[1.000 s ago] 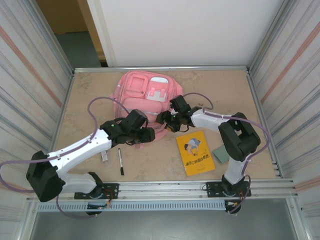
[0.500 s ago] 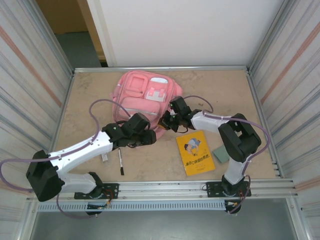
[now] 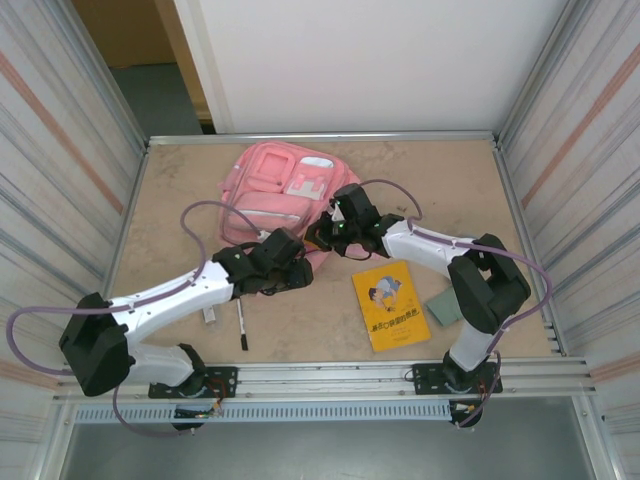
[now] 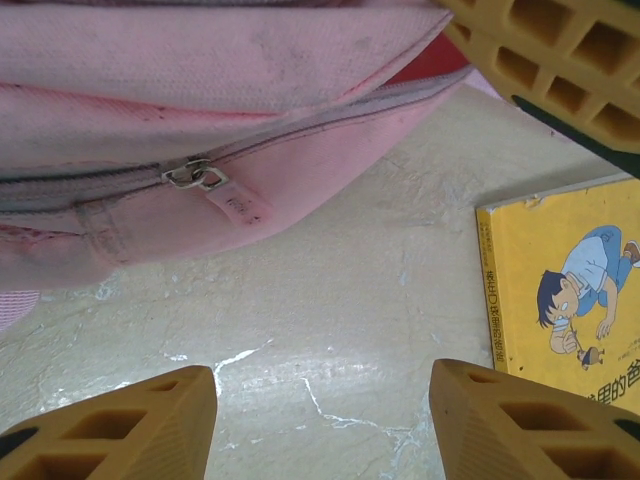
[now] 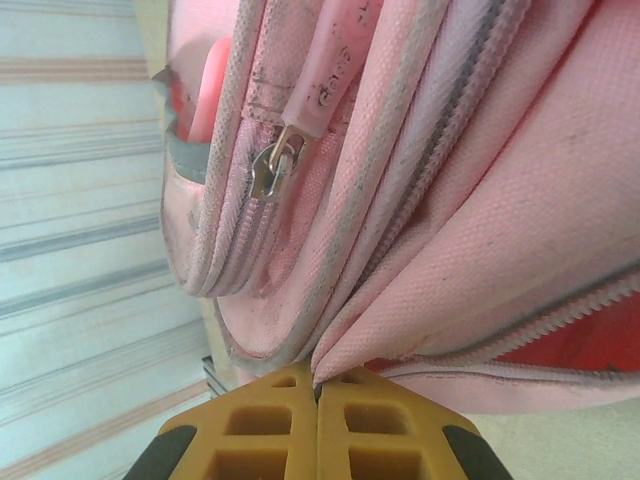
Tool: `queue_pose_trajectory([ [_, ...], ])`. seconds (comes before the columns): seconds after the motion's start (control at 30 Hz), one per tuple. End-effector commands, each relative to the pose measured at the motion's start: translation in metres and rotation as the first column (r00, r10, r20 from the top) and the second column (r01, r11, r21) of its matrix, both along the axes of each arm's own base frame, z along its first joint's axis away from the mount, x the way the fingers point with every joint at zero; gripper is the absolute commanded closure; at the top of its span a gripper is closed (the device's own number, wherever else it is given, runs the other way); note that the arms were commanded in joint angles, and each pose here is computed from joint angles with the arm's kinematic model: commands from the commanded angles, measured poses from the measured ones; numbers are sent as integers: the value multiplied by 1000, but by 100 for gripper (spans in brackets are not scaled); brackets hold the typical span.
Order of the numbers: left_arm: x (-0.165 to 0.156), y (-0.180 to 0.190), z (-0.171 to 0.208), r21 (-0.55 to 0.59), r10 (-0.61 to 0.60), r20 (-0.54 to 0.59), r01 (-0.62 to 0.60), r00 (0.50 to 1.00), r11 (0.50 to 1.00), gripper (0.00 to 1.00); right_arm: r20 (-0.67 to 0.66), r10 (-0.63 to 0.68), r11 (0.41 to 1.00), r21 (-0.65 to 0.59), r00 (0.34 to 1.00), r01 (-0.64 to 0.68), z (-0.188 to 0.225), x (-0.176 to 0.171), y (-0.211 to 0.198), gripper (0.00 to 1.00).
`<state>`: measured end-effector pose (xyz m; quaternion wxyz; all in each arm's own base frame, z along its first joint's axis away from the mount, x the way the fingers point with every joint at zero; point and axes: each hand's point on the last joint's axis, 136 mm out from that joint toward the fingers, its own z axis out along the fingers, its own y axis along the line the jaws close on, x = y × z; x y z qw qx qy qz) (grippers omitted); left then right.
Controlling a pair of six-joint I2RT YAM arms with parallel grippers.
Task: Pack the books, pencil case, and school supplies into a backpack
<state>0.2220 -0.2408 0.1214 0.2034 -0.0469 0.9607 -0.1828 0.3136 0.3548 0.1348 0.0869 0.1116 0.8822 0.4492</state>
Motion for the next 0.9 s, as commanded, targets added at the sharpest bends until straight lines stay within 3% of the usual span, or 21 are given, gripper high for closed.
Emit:
queue_pose_trajectory([
  [0.0,6,5,-2,16,65,35,-65,997,998,42,99,50,991,120,994,-61,59,-3,18,100],
  [0.17,15,17,-12,73,134,68,-139,989,988,44,111,76,985,145,991,-91,66,-9,26,100],
  [0.27,21,15,-12,105,101,94,-111,990,988,46,130,84,981,162,988,-105,75,-12,29,100],
  [0.5,29,38,-13,149,168,179,-196,969,969,51,150,89,977,180,985,-115,92,-16,26,100],
  [0.73,36,43,-22,196,152,230,-199,961,960,57,159,87,975,187,983,-116,97,-17,24,100],
  [0.87,38,41,-19,200,131,245,-182,961,963,72,164,91,975,187,982,-121,100,-19,23,100],
])
